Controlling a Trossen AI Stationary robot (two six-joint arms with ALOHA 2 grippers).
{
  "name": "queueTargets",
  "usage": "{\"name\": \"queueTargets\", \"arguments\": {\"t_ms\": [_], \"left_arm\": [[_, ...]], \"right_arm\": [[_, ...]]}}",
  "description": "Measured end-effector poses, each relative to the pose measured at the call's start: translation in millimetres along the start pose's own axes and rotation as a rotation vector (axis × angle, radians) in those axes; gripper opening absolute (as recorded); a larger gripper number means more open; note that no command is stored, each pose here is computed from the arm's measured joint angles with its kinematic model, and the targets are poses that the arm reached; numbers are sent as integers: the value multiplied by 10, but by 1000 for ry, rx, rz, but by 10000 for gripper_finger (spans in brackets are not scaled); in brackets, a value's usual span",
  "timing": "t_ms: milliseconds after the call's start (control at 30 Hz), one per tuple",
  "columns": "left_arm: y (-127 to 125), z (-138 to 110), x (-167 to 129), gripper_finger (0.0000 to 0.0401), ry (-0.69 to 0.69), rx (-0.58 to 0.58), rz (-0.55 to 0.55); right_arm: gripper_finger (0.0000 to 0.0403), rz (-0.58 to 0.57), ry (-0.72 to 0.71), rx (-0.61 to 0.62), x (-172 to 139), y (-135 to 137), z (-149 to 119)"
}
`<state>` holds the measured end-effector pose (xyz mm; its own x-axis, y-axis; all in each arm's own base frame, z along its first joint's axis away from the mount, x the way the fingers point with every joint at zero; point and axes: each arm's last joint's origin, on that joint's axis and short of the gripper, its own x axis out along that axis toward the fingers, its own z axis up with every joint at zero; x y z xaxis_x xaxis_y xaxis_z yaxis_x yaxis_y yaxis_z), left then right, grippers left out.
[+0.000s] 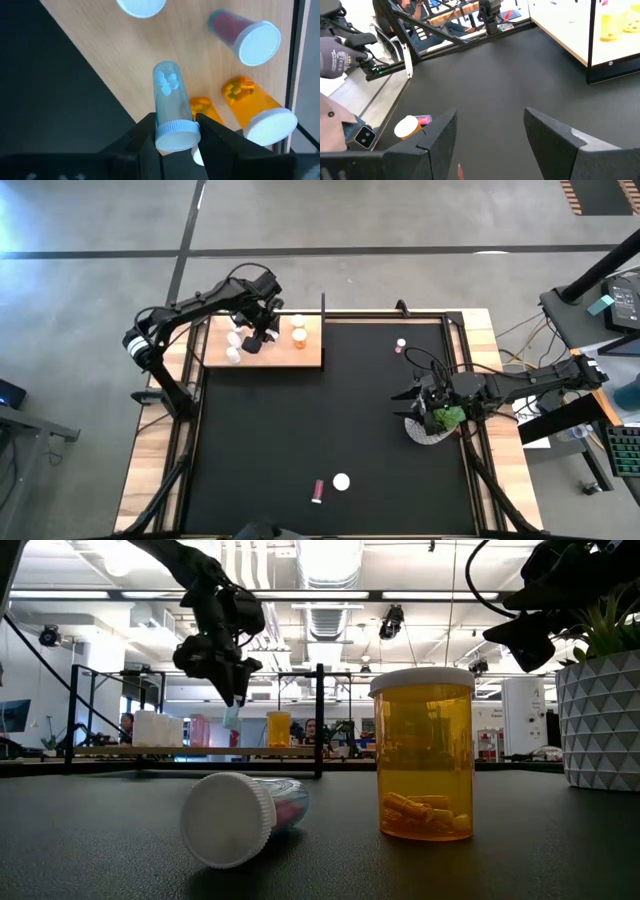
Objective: Pick and place medicine bottles onto shelf by color
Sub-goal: Put the blue pill bottle into the shelf
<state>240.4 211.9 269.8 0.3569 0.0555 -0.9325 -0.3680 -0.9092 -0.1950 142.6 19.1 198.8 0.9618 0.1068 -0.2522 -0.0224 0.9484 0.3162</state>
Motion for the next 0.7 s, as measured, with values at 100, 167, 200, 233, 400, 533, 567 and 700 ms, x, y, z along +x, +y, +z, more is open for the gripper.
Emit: {"name": "queueTargets", "arguments": {"t_ms": [100,167,200,233,400,533,567,700], "left_arm": [[-14,10,27,114,7,-11,-19],[-30,35,56,114,12,-16,-36],[-31,57,80,114,12,-21,-38],[-29,79,110,114,15,-25,-41],[-29,127,205,114,49,-31,-54],[-28,176,255,114,50,-40,-63],[-28,183,263,114,51,-41,-66],[-26,207,274,114,48,-48,-62]], "right_arm": [[219,0,0,0,0,0,0],[219,0,0,0,0,0,0],[219,0,0,0,0,0,0],[219,0,0,0,0,0,0],[219,0,0,0,0,0,0],[219,0,0,0,0,0,0],[219,0,0,0,0,0,0],[219,0,0,0,0,0,0]]}}
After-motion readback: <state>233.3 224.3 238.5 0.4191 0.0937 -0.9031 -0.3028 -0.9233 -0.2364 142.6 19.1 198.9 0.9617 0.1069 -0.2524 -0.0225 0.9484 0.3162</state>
